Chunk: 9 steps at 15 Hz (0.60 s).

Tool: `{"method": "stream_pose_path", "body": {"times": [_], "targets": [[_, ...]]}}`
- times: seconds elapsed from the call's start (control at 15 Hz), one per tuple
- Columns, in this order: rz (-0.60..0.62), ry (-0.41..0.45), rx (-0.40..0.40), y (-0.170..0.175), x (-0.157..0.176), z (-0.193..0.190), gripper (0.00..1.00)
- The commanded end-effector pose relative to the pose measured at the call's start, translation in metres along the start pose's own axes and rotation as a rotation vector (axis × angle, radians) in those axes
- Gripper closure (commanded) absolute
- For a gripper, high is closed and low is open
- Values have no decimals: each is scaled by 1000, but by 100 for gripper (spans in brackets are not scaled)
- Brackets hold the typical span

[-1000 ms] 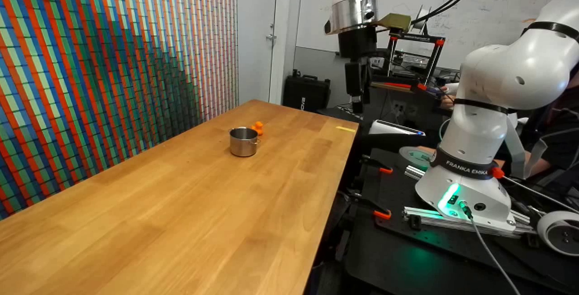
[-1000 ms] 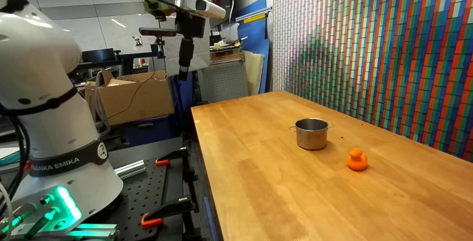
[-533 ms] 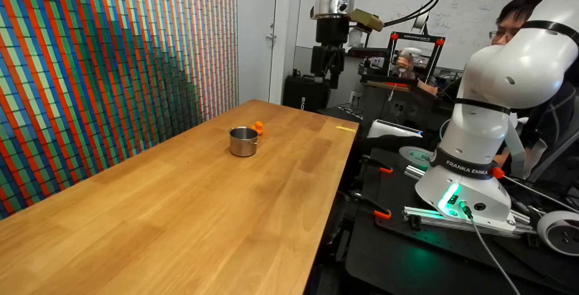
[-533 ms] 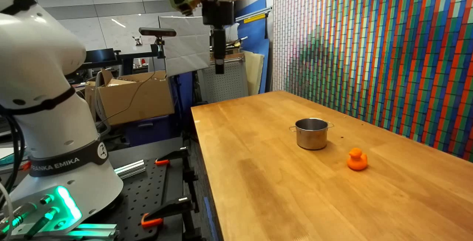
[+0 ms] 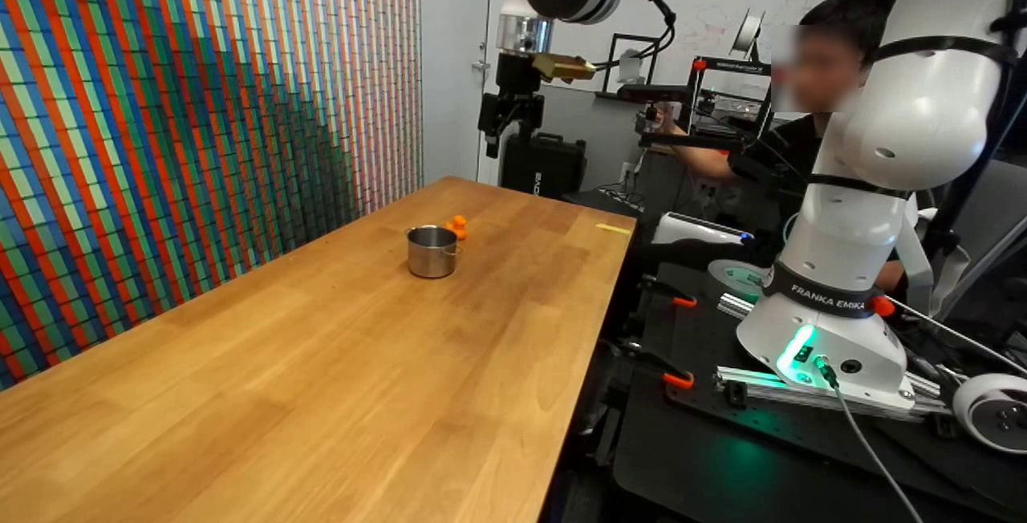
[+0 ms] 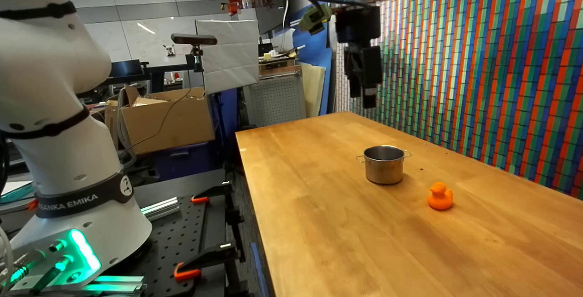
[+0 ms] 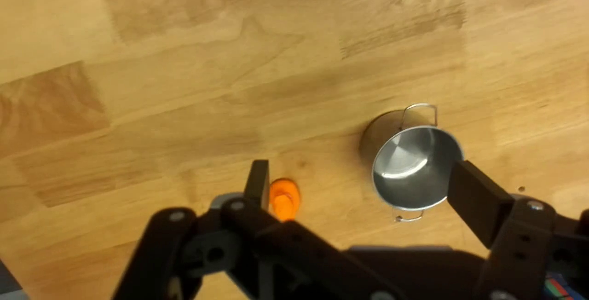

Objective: Put the orange rubber duck in the pot

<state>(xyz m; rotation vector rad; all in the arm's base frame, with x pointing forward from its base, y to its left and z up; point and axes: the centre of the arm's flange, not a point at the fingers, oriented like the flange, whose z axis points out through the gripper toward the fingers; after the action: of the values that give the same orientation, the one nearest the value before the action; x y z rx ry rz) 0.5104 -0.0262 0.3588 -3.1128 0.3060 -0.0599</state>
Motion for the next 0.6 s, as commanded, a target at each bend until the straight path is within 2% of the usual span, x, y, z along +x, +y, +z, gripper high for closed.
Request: {"method": "stream_pose_path", "body": {"times": [0.0, 0.13, 0.33, 0.53], "targets": [[-39, 9, -47, 14, 86, 34, 0], [-109, -18, -86, 26, 117, 57, 0], [-193, -16, -155, 42, 161, 93, 0], [-216, -26, -136, 53, 200, 133, 0]]}}
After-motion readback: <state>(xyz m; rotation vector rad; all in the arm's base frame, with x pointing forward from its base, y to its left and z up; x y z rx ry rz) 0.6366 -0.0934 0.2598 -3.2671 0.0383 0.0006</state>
